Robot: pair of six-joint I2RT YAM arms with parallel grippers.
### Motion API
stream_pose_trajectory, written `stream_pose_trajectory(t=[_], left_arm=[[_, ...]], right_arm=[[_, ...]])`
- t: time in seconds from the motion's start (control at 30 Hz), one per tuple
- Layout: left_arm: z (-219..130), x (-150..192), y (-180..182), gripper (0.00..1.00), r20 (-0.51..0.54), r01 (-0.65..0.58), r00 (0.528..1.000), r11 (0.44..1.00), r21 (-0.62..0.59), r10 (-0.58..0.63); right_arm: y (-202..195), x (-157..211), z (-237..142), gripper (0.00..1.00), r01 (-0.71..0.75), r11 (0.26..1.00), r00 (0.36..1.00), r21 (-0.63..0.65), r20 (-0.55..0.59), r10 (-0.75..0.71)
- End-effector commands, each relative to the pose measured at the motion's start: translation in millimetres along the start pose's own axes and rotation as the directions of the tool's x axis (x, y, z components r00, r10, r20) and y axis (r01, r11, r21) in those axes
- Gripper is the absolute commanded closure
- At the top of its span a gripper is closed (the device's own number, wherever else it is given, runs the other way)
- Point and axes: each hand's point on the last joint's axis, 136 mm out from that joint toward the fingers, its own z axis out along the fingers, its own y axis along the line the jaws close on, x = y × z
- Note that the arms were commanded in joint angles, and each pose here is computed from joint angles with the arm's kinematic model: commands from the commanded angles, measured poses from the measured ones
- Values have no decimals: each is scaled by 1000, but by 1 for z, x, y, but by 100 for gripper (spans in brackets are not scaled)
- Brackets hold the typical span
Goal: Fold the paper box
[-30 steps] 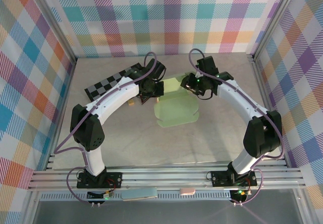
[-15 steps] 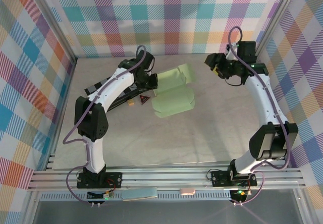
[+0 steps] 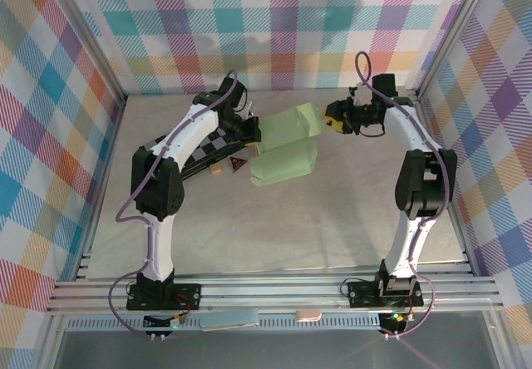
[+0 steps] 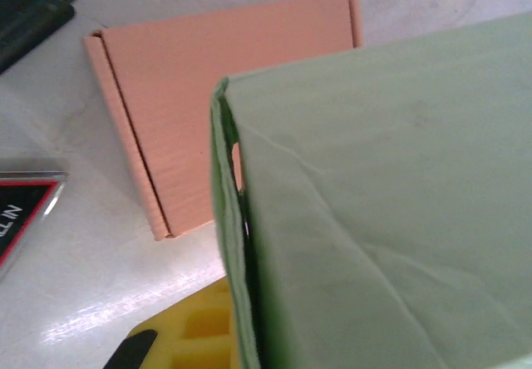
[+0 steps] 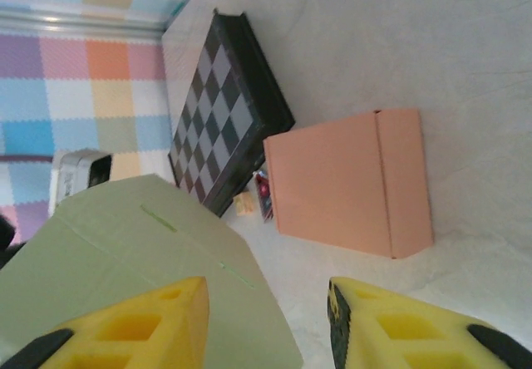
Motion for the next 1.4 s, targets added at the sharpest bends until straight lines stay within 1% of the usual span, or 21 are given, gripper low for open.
stream_pose_trajectory(t=[0.0, 0.3, 0.53, 0.77, 1.1, 1.27, 1.37], left_arm=[[-2, 1, -11, 100, -22, -29, 999, 997, 71, 31], [0, 6, -9, 100, -37, -22, 999, 997, 69, 25], [-2, 8, -9, 100, -36, -22, 999, 998, 66, 24], [-5, 9, -10, 100, -34, -24, 999, 998, 63, 26], [-11, 12, -16, 100, -25, -39, 999, 998, 59, 41], [-13, 14, -17, 100, -25, -49, 998, 998, 49, 50], [-15, 15, -18, 100, -26, -59, 998, 997, 44, 60]], right_arm=[[39, 6, -11, 58, 145, 978, 989, -152, -13, -149], [27, 13, -3, 57, 145, 981, 988, -127, -31, -150], [44, 25, 8, 59, 197, 967, 975, -163, -66, -210], [51, 32, 17, 60, 234, 963, 965, -130, -86, -246], [47, 44, 33, 65, 328, 945, 938, 15, -124, -324], [40, 44, 39, 66, 382, 915, 921, 132, -137, -365], [36, 44, 42, 67, 418, 884, 907, 210, -146, -394]])
